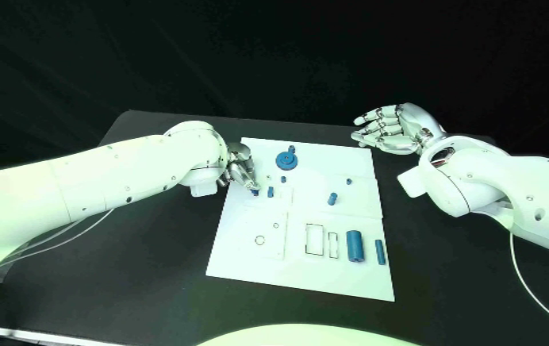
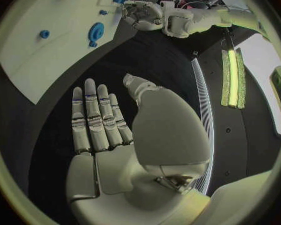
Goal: Assemble the parts on the task board
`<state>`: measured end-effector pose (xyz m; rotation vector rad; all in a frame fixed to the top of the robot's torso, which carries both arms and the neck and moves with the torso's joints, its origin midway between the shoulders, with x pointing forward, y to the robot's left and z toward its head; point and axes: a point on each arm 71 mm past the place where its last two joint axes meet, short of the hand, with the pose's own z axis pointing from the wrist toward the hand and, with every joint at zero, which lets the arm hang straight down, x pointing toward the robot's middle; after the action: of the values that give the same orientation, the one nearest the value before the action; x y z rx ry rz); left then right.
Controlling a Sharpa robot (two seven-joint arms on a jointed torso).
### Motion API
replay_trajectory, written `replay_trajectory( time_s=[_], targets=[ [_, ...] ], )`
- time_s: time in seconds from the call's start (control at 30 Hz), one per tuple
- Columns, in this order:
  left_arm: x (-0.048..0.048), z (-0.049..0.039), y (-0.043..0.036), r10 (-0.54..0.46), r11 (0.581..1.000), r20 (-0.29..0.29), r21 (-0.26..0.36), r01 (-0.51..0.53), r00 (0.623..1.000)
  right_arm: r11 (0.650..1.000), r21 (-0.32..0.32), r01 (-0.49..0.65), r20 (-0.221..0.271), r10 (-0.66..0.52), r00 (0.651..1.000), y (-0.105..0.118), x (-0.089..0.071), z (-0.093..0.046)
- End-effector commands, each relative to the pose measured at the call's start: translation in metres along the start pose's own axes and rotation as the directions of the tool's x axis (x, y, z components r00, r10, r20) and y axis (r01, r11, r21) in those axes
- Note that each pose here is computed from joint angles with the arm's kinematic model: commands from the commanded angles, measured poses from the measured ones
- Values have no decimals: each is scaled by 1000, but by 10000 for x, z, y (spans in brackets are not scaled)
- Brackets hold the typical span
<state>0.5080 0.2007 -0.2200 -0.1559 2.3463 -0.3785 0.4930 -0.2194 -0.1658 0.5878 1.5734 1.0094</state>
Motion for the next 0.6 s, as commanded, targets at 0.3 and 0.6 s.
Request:
replay_trajectory(
  time_s=[0.3,0.6],
  targets=[
    [34,6,-1,15,1000,-20,-1,-15,1000,1000,-2,-6,-18,6,1000,-4,12,5],
    [28,7,11,14,1000,-15,-6,-14,1000,1000,-1,-6,-19,6,1000,-6,13,6]
  ],
)
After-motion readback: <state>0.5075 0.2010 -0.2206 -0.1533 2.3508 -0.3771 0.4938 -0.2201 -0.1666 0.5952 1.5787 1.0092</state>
